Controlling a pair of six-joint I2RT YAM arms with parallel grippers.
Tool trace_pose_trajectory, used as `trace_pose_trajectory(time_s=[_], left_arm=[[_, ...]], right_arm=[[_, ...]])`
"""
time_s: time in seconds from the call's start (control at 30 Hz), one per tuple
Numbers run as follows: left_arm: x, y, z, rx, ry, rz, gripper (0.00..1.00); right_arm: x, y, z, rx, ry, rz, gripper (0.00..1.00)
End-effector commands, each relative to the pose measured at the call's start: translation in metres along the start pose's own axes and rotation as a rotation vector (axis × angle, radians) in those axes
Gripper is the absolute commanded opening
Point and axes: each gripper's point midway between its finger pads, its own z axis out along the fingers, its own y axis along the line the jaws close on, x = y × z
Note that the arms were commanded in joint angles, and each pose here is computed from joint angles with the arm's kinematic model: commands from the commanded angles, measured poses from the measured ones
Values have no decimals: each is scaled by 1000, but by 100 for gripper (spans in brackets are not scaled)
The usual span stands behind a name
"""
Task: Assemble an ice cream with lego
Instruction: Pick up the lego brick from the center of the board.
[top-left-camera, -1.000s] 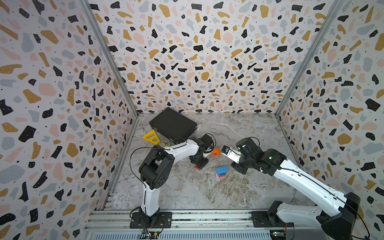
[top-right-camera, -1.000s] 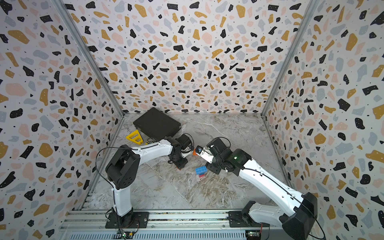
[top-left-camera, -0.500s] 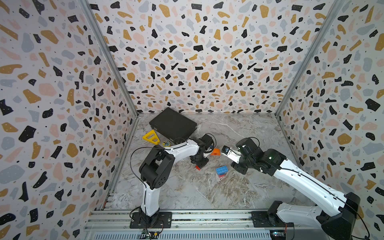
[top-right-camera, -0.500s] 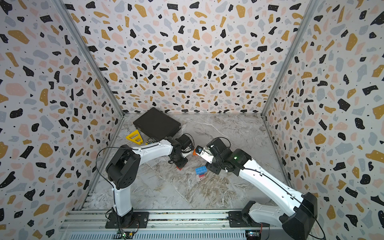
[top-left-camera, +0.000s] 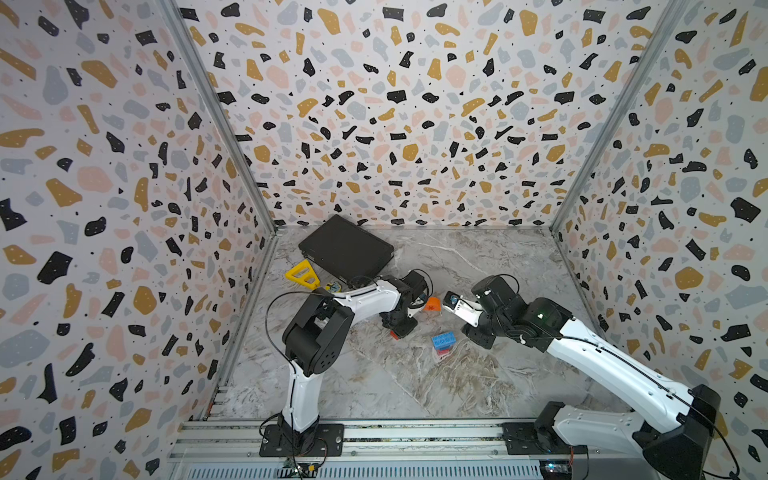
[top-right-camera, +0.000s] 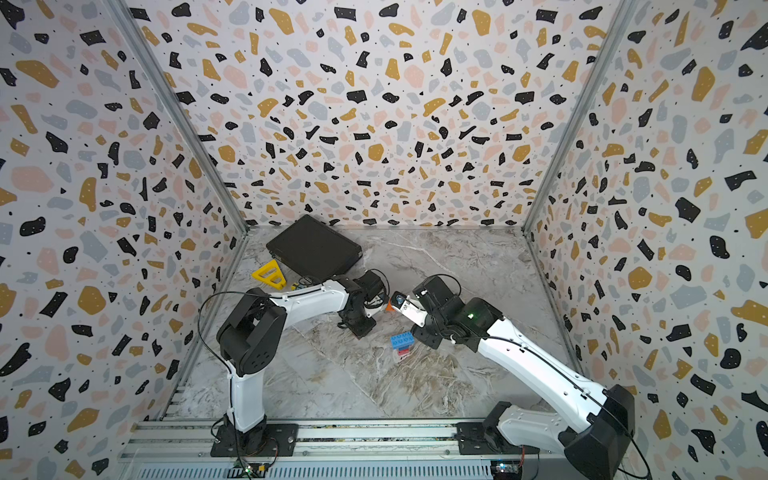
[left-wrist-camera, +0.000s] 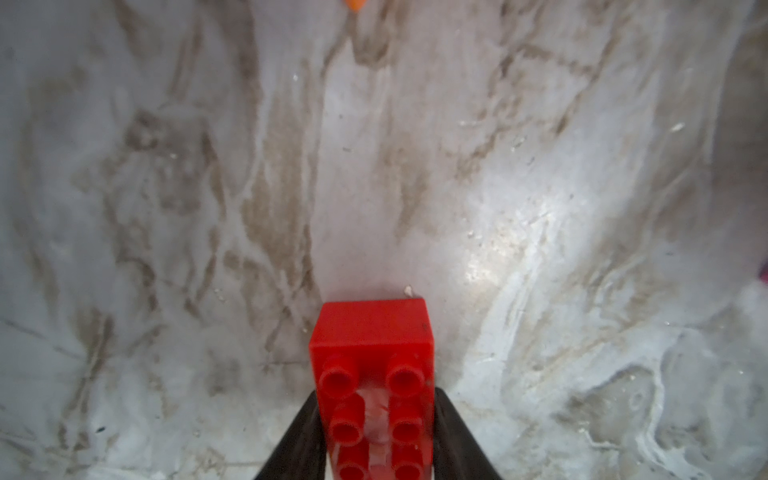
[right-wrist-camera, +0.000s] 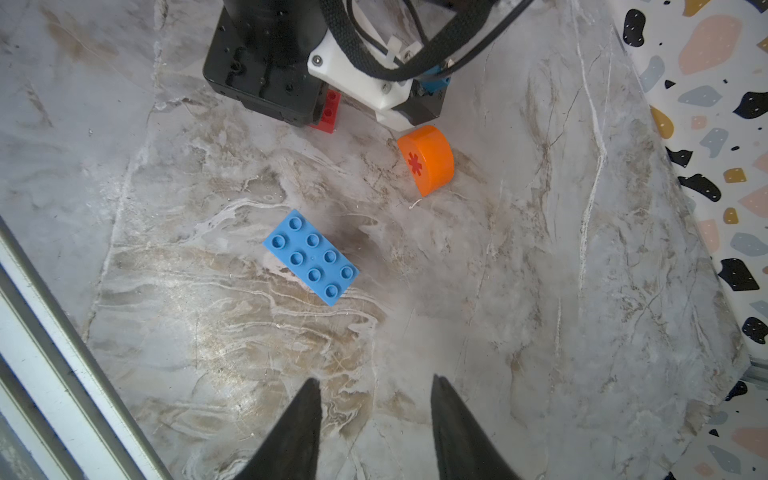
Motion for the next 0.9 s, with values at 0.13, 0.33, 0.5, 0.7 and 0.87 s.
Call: trace_pose_trajectory(time_s=[0.13, 0.33, 0.5, 0.7, 0.87], left_arm=[[-4, -2, -7, -5, -23, 0, 47], [-5, -1, -9, -11, -35, 0, 47], [-7, -1, -11, -12, -45, 1, 44], [-6, -1, -9, -9, -41, 4, 34], [-7, 0, -15, -16, -53, 9, 22]], right_arm=[[2, 2, 1, -16, 2, 13, 46], [2, 3, 1, -22, 4, 11, 46], [2, 3, 2, -22, 5, 11, 46], [2, 4, 3, -26, 7, 11, 46], [1, 3, 1, -22, 3, 12, 46]])
